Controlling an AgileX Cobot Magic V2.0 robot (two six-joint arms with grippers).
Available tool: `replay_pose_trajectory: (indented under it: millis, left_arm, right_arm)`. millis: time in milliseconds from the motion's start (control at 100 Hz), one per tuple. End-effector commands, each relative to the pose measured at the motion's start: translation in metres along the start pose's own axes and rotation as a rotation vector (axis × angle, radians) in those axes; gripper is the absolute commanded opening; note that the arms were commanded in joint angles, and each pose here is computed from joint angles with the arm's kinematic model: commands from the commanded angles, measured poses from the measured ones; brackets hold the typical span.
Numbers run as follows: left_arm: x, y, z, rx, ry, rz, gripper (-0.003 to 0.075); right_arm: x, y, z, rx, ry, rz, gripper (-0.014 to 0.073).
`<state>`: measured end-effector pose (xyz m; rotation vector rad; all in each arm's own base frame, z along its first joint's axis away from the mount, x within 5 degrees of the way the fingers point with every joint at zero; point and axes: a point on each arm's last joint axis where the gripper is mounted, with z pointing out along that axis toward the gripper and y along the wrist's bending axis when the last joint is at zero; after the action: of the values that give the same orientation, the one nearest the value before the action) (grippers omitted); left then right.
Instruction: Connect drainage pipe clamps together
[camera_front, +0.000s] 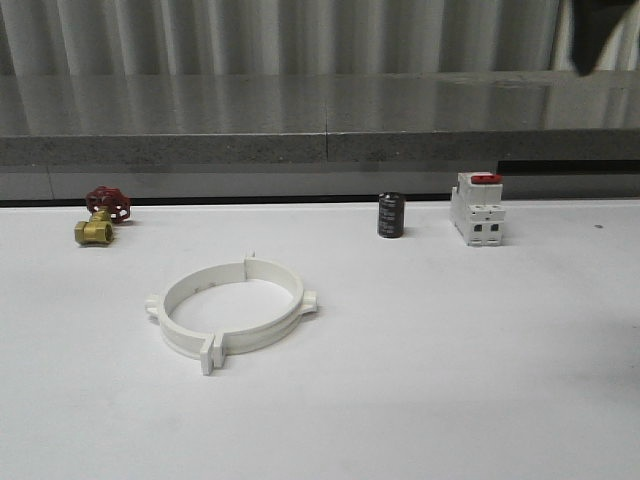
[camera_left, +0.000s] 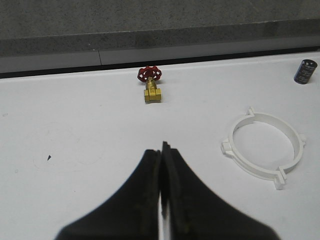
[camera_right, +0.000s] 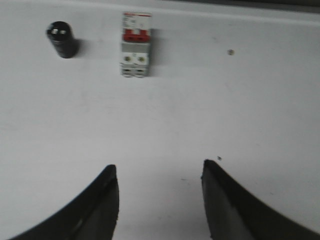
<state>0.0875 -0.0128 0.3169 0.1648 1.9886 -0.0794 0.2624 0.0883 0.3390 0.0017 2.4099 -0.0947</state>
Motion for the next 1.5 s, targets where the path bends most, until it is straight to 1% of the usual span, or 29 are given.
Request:
replay_pose_trajectory:
  millis: [0, 70, 140, 280, 330, 400, 470, 540, 610, 660, 680, 720, 1390, 1490]
  left_arm:
    - [-0.014, 0.0, -0.004, 0.0, -0.093, -0.006, -0.0021]
    - [-0.014, 0.0, -0.004, 0.0, -0.093, -0.006, -0.0021]
    - [-0.014, 0.0, -0.004, 0.0, -0.093, -0.006, -0.0021]
    - [-0.014, 0.0, -0.004, 0.0, -0.093, -0.006, -0.0021]
    - [-0.014, 0.0, -0.004, 0.0, -0.093, -0.006, -0.0021]
    - [-0.014, 0.0, -0.004, 0.0, -0.093, -0.006, -0.0021]
    - [-0.014, 0.0, -0.004, 0.0, -0.093, -0.006, -0.0021]
    - [-0.014, 0.0, -0.004, 0.0, -0.093, -0.006, -0.0021]
    - [-0.014, 0.0, -0.004, 0.0, -0.093, -0.006, -0.0021]
    - [-0.014, 0.0, -0.004, 0.0, -0.093, -0.006, -0.0021]
    - [-0.014, 0.0, -0.004, 0.0, -0.093, -0.006, -0.0021]
    - [-0.014, 0.0, -0.004, 0.0, -0.093, -0.006, -0.0021]
    - [-0.014, 0.0, -0.004, 0.0, -0.093, -0.006, -0.0021]
    - [-0.014, 0.0, -0.004, 0.0, -0.093, -0.006, -0.0021]
  right_arm:
    - [0.004, -0.033, -0.035, 0.015, -0.136, 0.025, 0.0395]
    - [0.02, -0.051, -0.051, 0.031, -0.165, 0.068, 0.0395]
    - [0.038, -0.064, -0.067, 0.034, -0.199, 0.091, 0.0395]
    - [0.076, -0.08, -0.095, 0.009, -0.258, 0.128, 0.0391]
    - [0.089, -0.084, -0.102, -0.001, -0.272, 0.145, 0.0372]
    - [0.107, -0.091, -0.111, -0.012, -0.291, 0.166, 0.0318]
    - [0.122, -0.096, -0.116, -0.011, -0.304, 0.179, 0.0238]
    - [0.133, -0.1, -0.119, -0.006, -0.309, 0.185, 0.0135]
    - [0.139, -0.102, -0.12, -0.003, -0.311, 0.183, 0.0006]
    - [0.141, -0.102, -0.118, 0.003, -0.311, 0.173, -0.0063]
    - [0.141, -0.102, -0.118, 0.004, -0.312, 0.168, -0.0076]
    - [0.141, -0.102, -0.117, 0.008, -0.311, 0.16, -0.0062]
    - [0.143, -0.102, -0.116, 0.015, -0.296, 0.157, -0.0068]
    - [0.143, -0.103, -0.115, 0.023, -0.313, 0.148, -0.0068]
